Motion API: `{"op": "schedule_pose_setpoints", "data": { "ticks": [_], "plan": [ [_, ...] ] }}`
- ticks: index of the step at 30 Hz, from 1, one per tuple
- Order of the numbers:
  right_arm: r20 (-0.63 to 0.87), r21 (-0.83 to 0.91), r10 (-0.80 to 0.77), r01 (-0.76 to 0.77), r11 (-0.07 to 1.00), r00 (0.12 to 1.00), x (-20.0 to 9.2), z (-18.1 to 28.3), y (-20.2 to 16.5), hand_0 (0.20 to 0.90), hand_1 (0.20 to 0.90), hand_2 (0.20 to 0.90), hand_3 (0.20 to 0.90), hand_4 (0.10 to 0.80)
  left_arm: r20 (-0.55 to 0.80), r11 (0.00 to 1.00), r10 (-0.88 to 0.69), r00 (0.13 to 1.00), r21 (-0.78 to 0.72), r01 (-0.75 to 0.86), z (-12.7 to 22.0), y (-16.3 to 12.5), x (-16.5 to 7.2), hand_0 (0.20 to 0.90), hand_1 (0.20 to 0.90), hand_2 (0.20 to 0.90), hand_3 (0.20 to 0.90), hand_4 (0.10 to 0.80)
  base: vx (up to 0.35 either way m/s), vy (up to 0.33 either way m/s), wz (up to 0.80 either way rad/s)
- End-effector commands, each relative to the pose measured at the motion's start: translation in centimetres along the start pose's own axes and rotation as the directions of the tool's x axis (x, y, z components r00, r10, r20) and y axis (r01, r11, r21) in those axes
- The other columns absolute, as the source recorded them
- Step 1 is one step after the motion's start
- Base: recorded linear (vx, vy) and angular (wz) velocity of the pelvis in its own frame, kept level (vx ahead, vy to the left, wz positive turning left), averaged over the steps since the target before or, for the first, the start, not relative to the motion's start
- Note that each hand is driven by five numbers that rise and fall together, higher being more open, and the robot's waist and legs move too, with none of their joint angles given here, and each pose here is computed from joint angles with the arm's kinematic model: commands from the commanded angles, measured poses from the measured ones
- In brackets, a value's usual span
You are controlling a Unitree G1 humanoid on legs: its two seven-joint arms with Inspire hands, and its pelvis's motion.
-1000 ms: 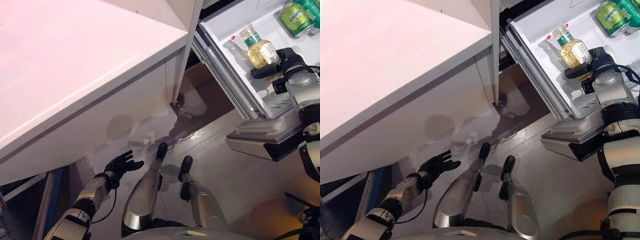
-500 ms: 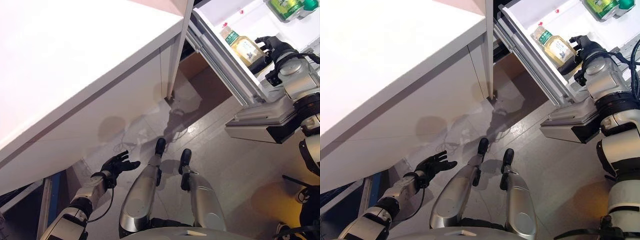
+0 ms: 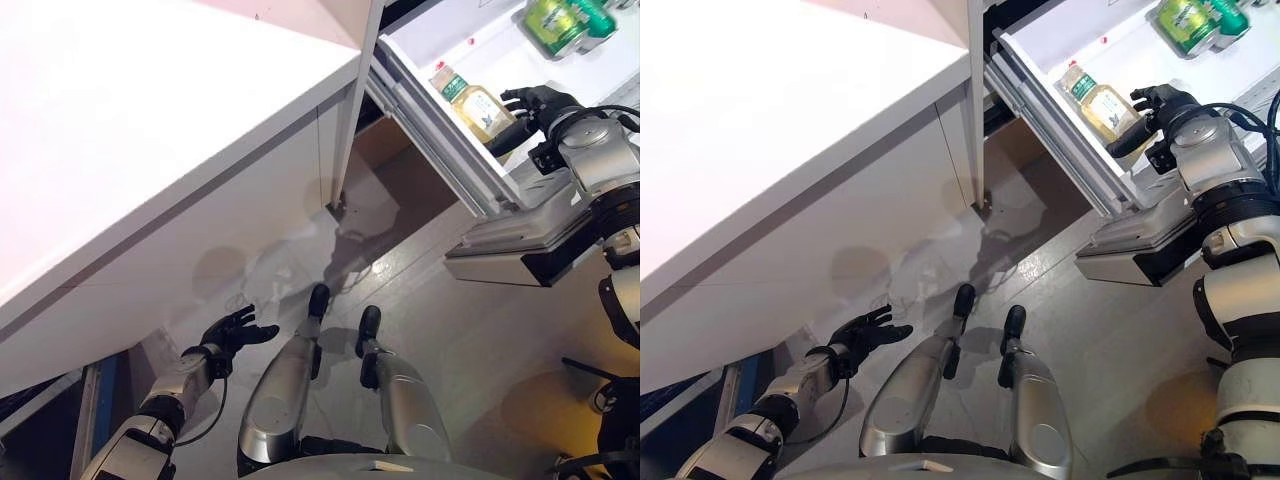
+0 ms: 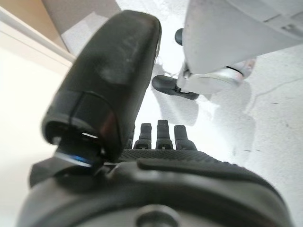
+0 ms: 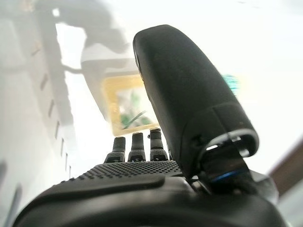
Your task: Put drinks into fridge and close the fridge
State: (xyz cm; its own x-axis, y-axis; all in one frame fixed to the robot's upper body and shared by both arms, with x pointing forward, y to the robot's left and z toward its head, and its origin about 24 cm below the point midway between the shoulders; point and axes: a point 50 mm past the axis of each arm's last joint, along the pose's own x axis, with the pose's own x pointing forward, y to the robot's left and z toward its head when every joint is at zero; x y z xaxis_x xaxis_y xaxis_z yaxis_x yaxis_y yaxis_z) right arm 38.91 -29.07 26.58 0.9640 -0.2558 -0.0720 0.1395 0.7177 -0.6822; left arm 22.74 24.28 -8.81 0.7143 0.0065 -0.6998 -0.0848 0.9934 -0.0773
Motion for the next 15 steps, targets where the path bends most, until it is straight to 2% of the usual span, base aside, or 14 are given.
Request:
{"op": "schedule_pose_setpoints", "data": {
  "ticks": [1,5,7,12,13,15],
  "plan": [
    [0.323,0.175,-0.136,0.082,0.981,0.937,-2.3,4.0,-3.4,0.9,0.9,0.9,0.9,0.8,-0.107,0.995,0.094,0.99,0.04,-0.09,-4.0,3.0,-1.8,0.9,0.9,0.9,0.9,0.8,0.08,-0.003,-0.02],
    [0.471,0.385,-0.205,0.009,0.923,0.858,-3.9,4.4,-3.9,0.9,0.9,0.9,0.9,0.8,-0.167,0.993,0.115,0.979,0.045,-0.109,-6.1,3.4,-2.4,0.9,0.9,0.9,0.9,0.8,0.102,0.0,-0.04],
    [0.525,0.513,-0.28,-0.037,0.857,0.803,-5.2,3.8,-4.4,0.9,0.9,0.9,0.9,0.8,-0.213,0.993,0.12,0.97,0.034,-0.115,-7.8,3.5,-2.8,0.9,0.9,0.9,0.9,0.8,0.15,0.029,-0.05],
    [0.561,0.657,-0.449,-0.044,0.753,0.696,-7.2,2.8,-5.3,0.9,0.9,0.9,0.9,0.8,-0.265,0.992,0.123,0.956,0.02,-0.122,-9.7,3.2,-3.4,0.9,0.9,0.9,0.9,0.8,0.096,0.016,-0.03],
    [0.55,0.707,-0.528,-0.024,0.707,0.647,-8.0,2.6,-5.9,0.9,0.9,0.9,0.9,0.8,-0.28,0.992,0.122,0.952,0.018,-0.122,-10.2,3.0,-3.5,0.9,0.9,0.9,0.9,0.8,0.066,0.008,-0.02],
    [0.532,0.734,-0.563,-0.013,0.679,0.632,-8.2,2.2,-6.2,0.9,0.9,0.9,0.9,0.8,-0.293,0.992,0.121,0.948,0.015,-0.122,-10.6,2.8,-3.5,0.9,0.9,0.9,0.9,0.8,0.048,0.009,0.01]
  ]
}}
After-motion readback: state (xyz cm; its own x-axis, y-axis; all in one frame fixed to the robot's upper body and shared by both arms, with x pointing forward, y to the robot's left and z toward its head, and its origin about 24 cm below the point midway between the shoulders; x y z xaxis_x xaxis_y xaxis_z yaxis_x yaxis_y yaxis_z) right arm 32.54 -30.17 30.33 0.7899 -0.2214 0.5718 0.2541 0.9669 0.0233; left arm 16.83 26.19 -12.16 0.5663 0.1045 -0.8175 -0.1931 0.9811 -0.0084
